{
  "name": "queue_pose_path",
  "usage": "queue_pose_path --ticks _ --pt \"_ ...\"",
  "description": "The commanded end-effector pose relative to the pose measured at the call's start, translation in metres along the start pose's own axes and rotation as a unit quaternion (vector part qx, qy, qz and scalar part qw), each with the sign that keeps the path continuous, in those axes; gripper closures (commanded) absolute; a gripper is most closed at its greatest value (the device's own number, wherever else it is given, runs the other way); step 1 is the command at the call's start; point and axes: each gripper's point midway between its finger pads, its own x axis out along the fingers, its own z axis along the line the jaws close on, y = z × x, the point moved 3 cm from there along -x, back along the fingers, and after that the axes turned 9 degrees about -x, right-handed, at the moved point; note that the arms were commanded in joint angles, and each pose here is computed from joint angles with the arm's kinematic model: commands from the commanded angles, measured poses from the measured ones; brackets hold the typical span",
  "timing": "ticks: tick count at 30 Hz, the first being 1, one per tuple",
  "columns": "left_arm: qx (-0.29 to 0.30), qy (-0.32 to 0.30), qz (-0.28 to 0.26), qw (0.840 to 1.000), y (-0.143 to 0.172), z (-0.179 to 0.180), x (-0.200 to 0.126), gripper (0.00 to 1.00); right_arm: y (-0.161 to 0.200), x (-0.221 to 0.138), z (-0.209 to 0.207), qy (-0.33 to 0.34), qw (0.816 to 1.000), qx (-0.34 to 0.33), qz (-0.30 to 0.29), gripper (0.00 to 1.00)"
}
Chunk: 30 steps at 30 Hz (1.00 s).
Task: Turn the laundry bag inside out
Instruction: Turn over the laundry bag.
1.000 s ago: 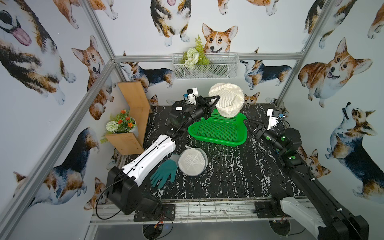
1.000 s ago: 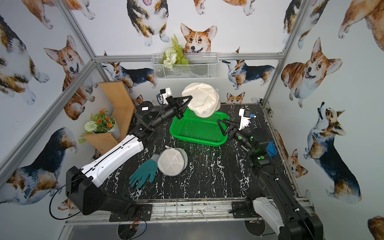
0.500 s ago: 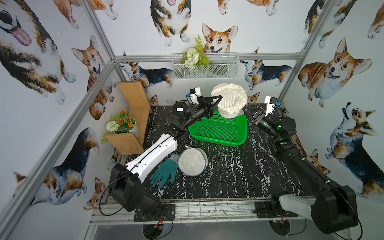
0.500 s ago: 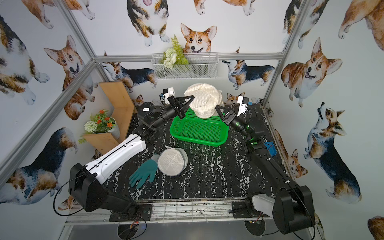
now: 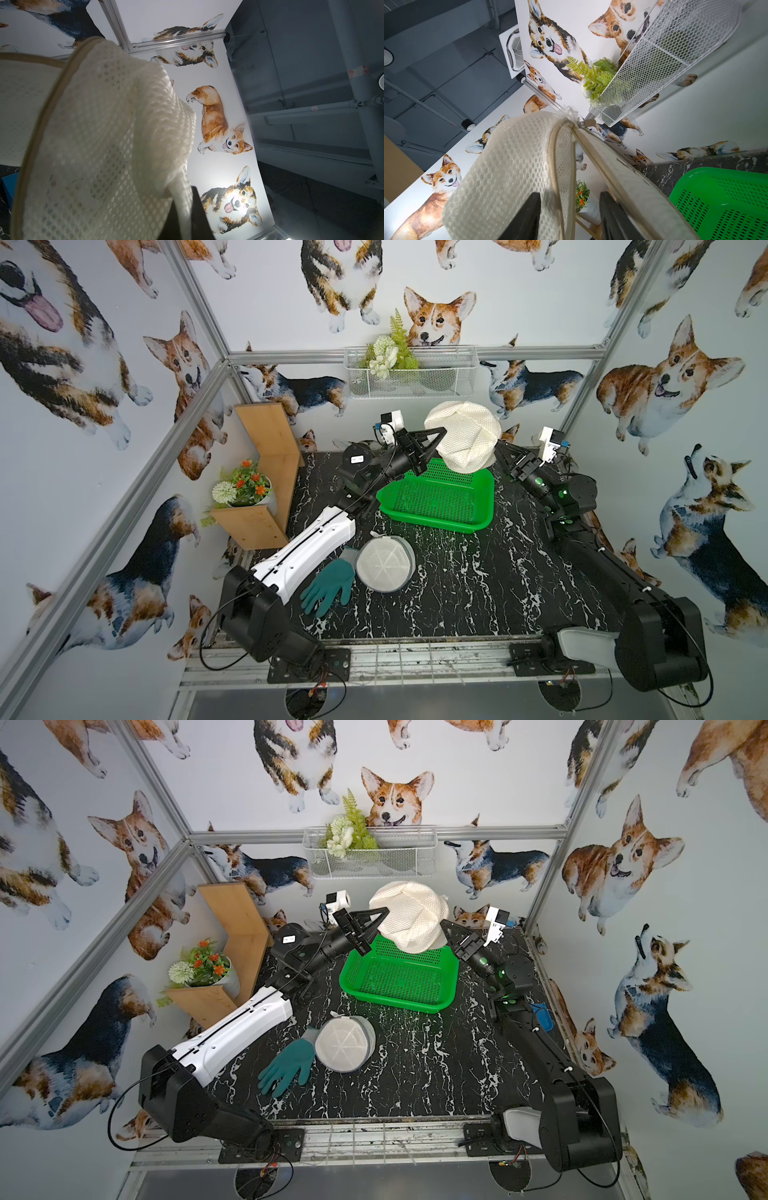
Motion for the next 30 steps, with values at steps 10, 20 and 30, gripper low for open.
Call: queue_pose_path --ticks 10,20,30 --pt "0.017 0.038 0.021 0.999 0.005 -0.017 0.002 1.00 -0.008 0.000 0.011 -0.041 0.999 0.015 -0.010 1.00" --pt "0.061 0.115 0.076 0.989 0.023 -0.063 0.011 1.00 0.064 -0.069 -0.097 0.186 0.981 0.058 0.005 1.00" --pt "0.091 0.152 0.087 0.980 0.035 -0.071 -0.003 1.00 0.049 -0.098 -0.103 0.207 0.976 0.041 -0.055 1.00"
